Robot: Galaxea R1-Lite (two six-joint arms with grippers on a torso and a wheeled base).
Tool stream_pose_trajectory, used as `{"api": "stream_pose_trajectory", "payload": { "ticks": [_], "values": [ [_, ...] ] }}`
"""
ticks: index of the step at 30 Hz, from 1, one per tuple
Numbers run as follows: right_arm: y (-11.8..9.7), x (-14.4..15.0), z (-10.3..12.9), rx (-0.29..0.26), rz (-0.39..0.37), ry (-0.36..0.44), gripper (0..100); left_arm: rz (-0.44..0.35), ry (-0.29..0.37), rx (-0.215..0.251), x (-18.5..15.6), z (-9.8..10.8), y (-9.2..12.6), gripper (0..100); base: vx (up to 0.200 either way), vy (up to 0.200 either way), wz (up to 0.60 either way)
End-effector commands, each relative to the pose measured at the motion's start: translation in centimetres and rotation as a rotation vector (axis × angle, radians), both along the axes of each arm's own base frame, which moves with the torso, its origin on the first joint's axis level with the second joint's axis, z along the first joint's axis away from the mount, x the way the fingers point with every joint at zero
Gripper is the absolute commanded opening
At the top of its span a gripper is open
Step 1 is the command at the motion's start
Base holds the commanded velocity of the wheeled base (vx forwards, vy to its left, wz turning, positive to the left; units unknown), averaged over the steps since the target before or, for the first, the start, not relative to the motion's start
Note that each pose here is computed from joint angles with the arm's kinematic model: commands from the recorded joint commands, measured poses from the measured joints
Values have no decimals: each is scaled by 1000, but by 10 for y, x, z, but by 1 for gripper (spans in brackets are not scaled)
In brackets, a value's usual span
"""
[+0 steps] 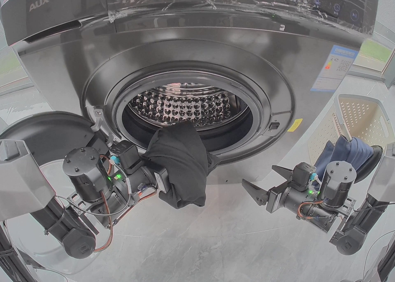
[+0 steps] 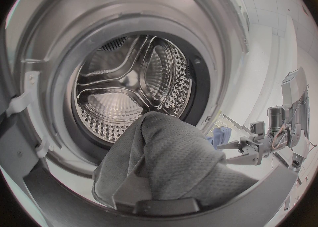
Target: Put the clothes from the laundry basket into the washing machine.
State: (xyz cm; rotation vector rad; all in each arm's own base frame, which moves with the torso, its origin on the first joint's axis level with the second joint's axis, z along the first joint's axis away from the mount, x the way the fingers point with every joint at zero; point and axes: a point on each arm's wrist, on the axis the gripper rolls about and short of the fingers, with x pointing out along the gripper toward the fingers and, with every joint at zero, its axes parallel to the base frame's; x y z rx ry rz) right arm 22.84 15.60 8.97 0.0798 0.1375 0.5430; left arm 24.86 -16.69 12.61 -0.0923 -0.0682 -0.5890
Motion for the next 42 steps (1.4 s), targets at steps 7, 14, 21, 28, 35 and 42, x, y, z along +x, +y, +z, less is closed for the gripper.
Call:
{"api": "stream_pose_trajectory", "payload": {
  "ticks": [7,14,21,28,35,42],
  "values": [
    [12,-40,-11,-56,132,66,100,1,-37,-19,30,-4,-22,0,0,0,0],
    [17,-45,-11,-55,161,69,100,69,-71,-43,69,-16,-38,0,0,0,0],
    [18,-46,-12,-56,164,70,100,58,-90,-55,92,-25,-50,0,0,0,0],
    [18,-46,-12,-55,164,71,100,67,-124,-77,119,-30,-57,0,0,0,0],
    [20,-47,-13,-57,171,76,100,136,-160,-105,150,-20,-64,0,0,0,0],
    [20,-47,-14,-59,171,78,100,169,-180,-119,171,-16,-71,0,0,0,0]
  ]
}}
